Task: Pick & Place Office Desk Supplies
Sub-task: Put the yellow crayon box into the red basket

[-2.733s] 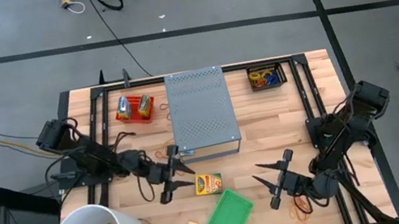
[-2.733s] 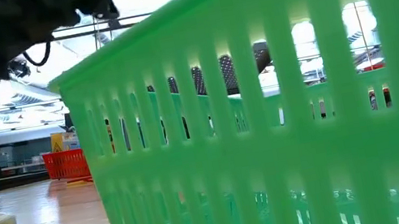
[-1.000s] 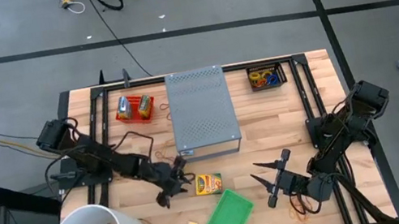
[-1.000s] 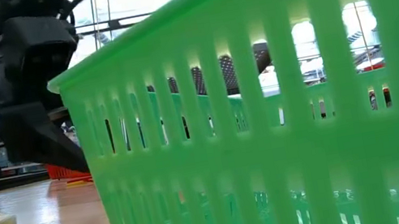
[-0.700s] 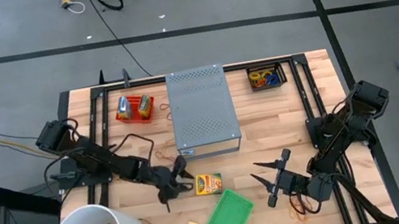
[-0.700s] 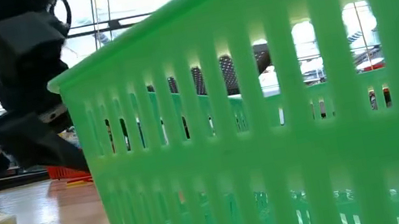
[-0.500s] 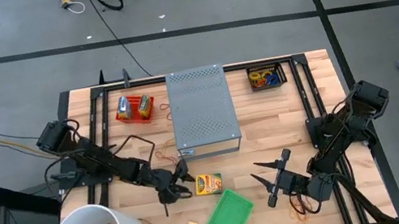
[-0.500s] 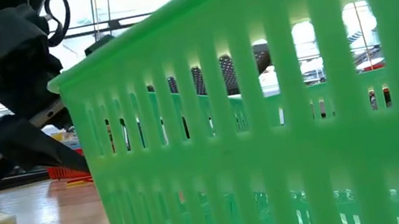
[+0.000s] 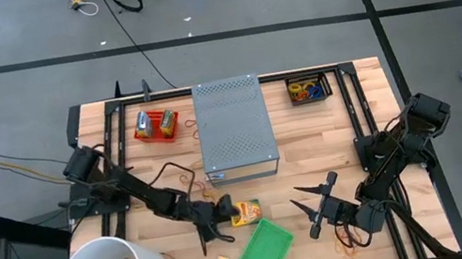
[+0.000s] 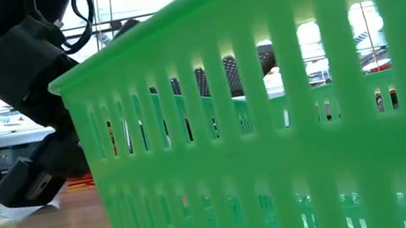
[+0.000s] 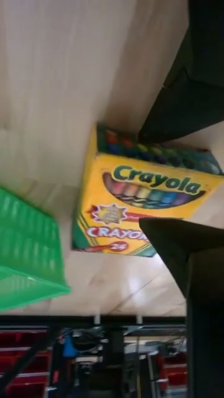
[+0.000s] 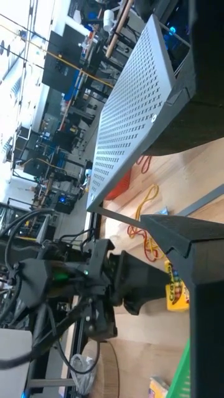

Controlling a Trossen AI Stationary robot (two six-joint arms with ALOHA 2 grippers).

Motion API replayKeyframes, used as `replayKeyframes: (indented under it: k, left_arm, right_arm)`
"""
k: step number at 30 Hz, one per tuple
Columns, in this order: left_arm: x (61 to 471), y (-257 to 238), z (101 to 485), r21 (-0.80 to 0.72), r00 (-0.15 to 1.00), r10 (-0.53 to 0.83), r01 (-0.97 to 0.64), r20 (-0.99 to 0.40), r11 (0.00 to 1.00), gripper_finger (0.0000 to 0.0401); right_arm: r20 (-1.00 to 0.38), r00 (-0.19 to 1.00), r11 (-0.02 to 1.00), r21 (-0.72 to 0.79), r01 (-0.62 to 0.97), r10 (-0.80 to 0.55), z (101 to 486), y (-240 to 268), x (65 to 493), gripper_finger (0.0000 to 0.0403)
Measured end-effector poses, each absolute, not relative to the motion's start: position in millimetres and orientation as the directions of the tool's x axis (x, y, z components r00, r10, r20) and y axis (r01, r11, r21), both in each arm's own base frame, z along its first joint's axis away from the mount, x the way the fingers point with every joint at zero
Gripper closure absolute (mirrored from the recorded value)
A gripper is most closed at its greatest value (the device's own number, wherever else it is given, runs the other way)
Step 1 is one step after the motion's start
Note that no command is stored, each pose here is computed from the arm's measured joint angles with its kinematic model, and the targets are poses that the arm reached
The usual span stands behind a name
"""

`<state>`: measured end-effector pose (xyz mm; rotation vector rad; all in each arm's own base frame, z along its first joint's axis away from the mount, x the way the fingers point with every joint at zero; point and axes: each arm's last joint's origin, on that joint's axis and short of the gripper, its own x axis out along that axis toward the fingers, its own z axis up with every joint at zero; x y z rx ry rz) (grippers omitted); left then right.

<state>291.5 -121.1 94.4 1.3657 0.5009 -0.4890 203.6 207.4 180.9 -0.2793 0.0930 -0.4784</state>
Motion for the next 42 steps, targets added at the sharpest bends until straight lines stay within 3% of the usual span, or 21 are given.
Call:
replayKeyframes:
  k: [4,10,12,18,29,38,42]
  left_arm:
    - [293.1,-122.6,96.1,0.789,0.795,-0.065,0.607,-0.603,0.098,0.0235]
    - [293.1,-123.2,96.4,0.786,0.79,-0.078,0.613,-0.608,0.084,0.0363]
    - [293.0,-123.1,96.2,0.783,0.789,-0.078,0.614,-0.609,0.096,0.0389]
    - [290.2,-128.6,98.0,0.813,0.816,0.018,0.573,-0.578,0.106,0.0397]
    - [286.1,-138.6,99.8,0.831,0.83,0.054,0.55,-0.555,0.089,0.0399]
    - [286.6,-157.0,121.7,0.794,0.794,0.083,0.587,-0.603,0.156,0.04]
    - [287.1,-162.9,147.9,0.798,0.837,0.003,0.521,-0.547,0.301,0.04]
  right_arm:
    - [-0.023,0.884,0.851,-0.287,0.441,-0.466,180.9,207.4,203.6,0.0231]
    - [-0.023,0.885,0.851,-0.287,0.44,-0.466,180.9,207.4,203.6,0.0231]
    - [-0.023,0.885,0.851,-0.287,0.44,-0.466,180.9,207.4,203.6,0.0231]
    - [-0.023,0.885,0.851,-0.287,0.44,-0.465,180.9,207.4,203.6,0.0231]
    - [-0.023,0.885,0.852,-0.283,0.44,-0.465,180.9,207.5,203.6,0.0231]
    - [-0.023,0.886,0.853,-0.283,0.439,-0.464,180.9,207.5,203.6,0.0231]
    - [-0.024,0.886,0.853,-0.284,0.437,-0.462,180.8,207.6,203.6,0.0231]
